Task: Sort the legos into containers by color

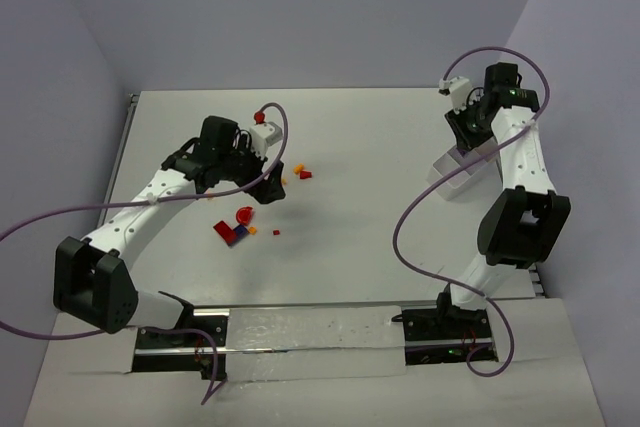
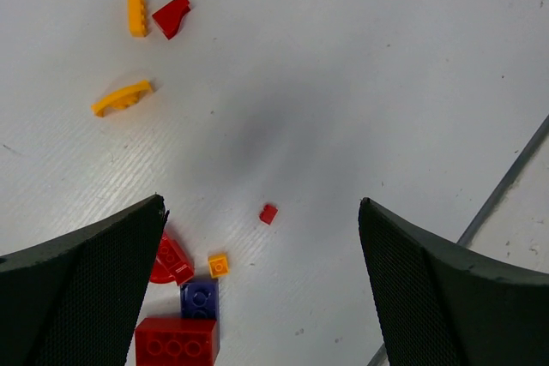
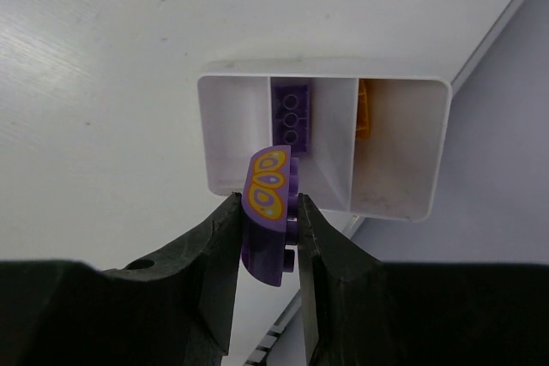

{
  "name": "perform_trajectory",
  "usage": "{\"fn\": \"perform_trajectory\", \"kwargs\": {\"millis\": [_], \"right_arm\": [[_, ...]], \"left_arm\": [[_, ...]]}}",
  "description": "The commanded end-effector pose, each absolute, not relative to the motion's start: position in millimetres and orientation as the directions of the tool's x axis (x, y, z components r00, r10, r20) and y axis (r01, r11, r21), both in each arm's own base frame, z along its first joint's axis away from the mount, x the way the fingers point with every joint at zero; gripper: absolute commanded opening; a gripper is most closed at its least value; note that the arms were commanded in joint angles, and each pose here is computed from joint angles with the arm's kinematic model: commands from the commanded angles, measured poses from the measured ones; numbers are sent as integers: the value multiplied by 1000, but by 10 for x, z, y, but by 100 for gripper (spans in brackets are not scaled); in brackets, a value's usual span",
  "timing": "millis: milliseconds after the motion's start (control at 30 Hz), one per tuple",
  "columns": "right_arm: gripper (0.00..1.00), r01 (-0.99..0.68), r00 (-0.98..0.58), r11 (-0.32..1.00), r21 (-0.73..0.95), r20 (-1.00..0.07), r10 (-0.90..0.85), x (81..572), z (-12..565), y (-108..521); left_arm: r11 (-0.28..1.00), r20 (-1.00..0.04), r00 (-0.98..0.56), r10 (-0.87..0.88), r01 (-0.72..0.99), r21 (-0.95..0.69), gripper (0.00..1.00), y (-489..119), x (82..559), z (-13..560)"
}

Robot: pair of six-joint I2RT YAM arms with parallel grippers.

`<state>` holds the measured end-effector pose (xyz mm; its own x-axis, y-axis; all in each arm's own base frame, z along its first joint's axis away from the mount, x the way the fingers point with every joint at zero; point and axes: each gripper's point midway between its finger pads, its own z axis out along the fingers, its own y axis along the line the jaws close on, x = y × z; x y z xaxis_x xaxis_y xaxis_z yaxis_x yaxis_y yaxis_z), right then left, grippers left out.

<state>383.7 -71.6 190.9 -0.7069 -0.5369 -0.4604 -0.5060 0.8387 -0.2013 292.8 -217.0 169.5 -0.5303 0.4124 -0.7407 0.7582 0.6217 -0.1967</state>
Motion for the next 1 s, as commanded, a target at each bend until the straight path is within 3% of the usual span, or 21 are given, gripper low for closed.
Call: {"fn": "perform_trajectory", "kwargs": {"millis": [0,233,333,733,967], "right_arm": [[0,-491,-685,819,-297,-448,-574,4047,1942,-942],[0,-482,-686,814,-322,-440,-580,4153,1829,-1040],[6,-488,-691,812,-320,-426,-584,4196,1751,-1063],[50,-491,-700,809,-322,-406,-587,4219,1566,-1105],[62,-484,-703,812,-327,-407,-583,4181,1587,-1107]], "left_arm": [[631,-765,-518,382,751,-194,99,-2160,3044,1872],[689,-758,-550,352,700,-188,99,-2028,3169,1828],[721,-746,-581,325,663,-202,99,-1910,3252,1792],[833,-755,-573,318,549,-66,97,-1626,3630,1537],[858,-741,-591,319,512,-39,88,-1615,3889,1315]]}}
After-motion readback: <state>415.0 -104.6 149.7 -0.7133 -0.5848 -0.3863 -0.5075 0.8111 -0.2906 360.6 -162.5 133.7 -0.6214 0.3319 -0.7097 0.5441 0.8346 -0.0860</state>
